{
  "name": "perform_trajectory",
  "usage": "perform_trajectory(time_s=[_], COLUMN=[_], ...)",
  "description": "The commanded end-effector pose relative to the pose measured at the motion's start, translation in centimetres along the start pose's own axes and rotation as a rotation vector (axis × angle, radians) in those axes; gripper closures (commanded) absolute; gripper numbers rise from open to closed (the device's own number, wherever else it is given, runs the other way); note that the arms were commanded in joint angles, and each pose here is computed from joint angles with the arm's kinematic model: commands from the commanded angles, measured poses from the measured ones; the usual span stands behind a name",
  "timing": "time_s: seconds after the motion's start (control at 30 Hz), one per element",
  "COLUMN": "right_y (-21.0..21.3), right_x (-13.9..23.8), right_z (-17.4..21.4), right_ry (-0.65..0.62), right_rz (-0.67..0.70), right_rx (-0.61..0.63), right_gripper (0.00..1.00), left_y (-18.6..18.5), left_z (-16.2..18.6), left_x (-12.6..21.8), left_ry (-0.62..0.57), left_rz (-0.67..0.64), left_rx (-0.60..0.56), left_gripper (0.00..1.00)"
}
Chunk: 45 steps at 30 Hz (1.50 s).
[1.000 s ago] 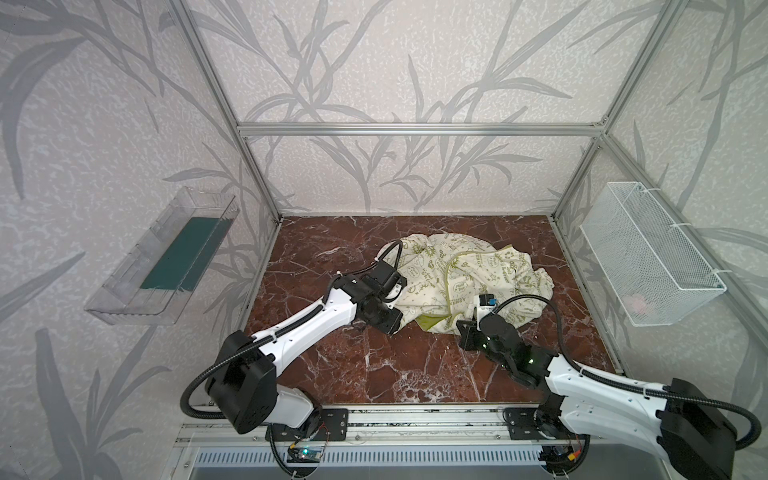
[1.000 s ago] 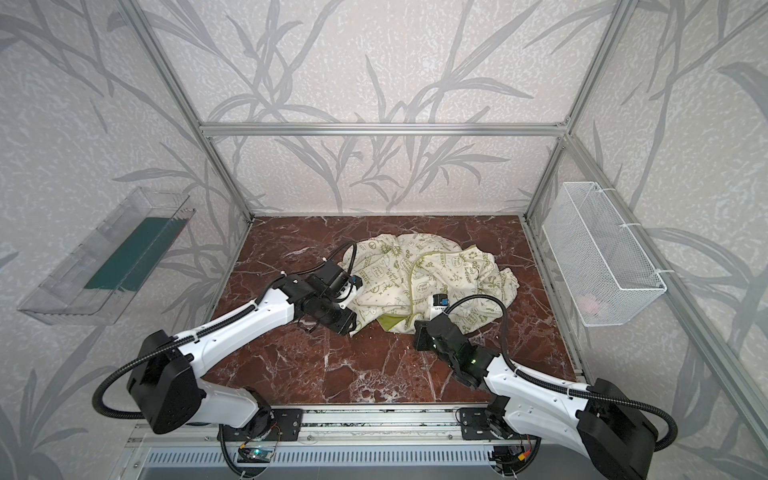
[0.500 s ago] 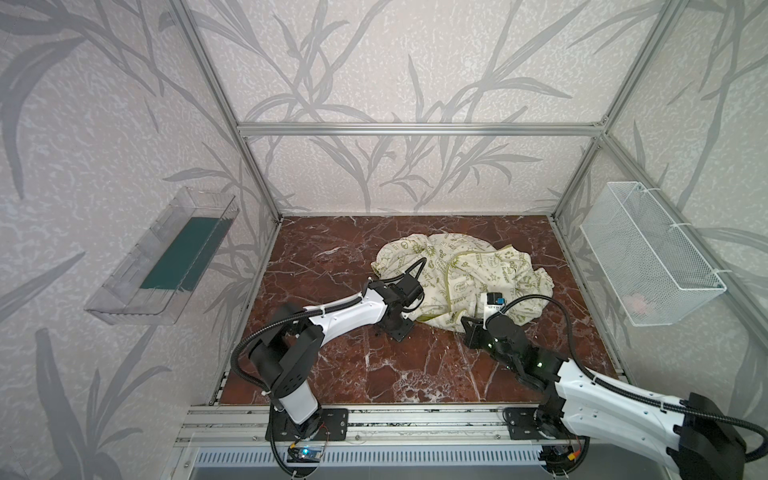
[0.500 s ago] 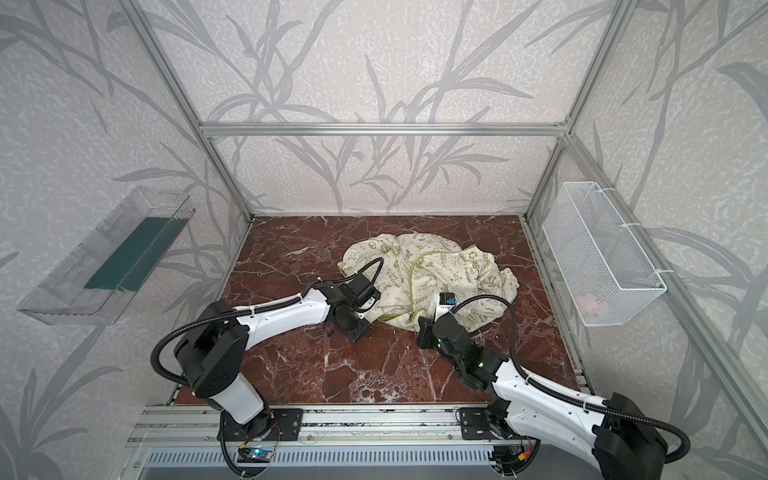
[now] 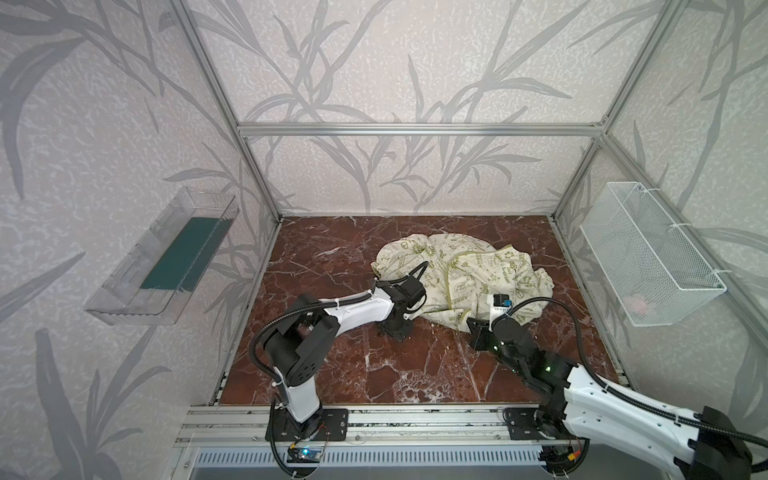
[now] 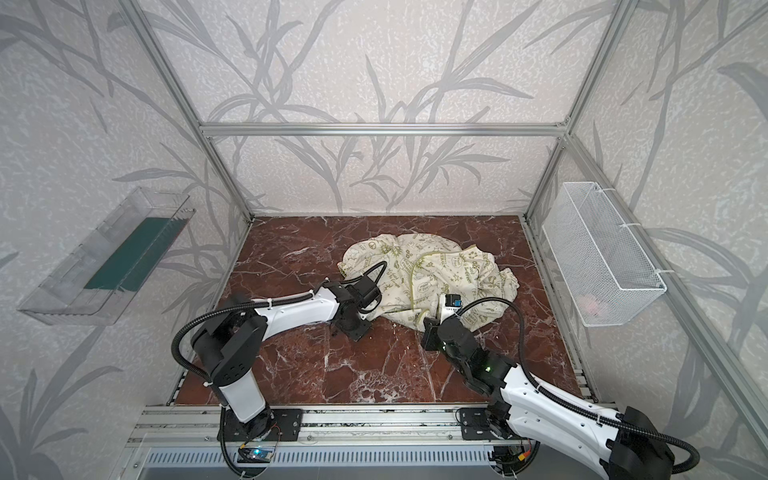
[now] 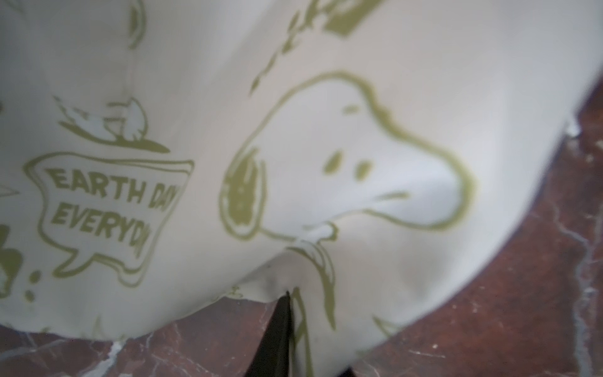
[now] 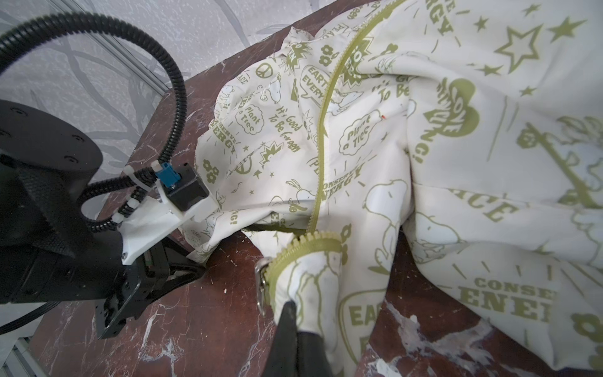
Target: Zip up the jacket
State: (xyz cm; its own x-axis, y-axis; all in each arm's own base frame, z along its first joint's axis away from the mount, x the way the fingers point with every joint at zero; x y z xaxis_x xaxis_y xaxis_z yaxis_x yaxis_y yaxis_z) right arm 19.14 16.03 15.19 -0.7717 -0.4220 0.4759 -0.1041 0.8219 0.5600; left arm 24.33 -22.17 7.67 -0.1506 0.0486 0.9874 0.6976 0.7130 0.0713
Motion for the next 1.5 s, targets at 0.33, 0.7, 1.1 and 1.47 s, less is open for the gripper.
perform_trajectory(time_s=[0.33,0.7,1.1,1.47], right_y=[-0.5,-0.1,5.8,11.3], right_x=[0.4,0.6,4.5,7.5], right_z=[0.1,0.1,-5.9,-12.9], right_ry=[-0.002,-0.003,-0.361,-0.56], right_rz=[0.013,-0.019,-0.334,-0.531], right_rx=[0.01,0.036,0.329,0.47], right_gripper=[1.0,1.0,1.0,1.0], left_y=[-0.4,-0.7,3.4,7.1], left_z=[0.1,0.0,-9.4,-15.4], left_x=[1.7,2.4,16.3,29.3], left_ry=[0.003,0.0,-0.575,-1.124], left_rz=[0.061,0.099,0.675,1.203], left_rx=[0.033,0.043,0.431,0.469], left_gripper=[0.75,1.0,1.0,1.0])
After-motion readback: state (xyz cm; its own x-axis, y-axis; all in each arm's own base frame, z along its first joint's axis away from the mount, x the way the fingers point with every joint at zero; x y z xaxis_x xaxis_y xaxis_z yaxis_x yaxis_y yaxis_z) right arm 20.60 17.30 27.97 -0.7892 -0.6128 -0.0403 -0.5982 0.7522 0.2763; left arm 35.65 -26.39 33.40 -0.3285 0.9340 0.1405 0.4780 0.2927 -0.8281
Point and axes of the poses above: each gripper's point midway between its finger pads, its own x axis back along the fingers, its own y axis along the line the jaws close on, z = x × y, the point moved 5 cm from there along x, back along the fingers, and after that the axes turned 6 degrees about -x, right-handed, at the moved point
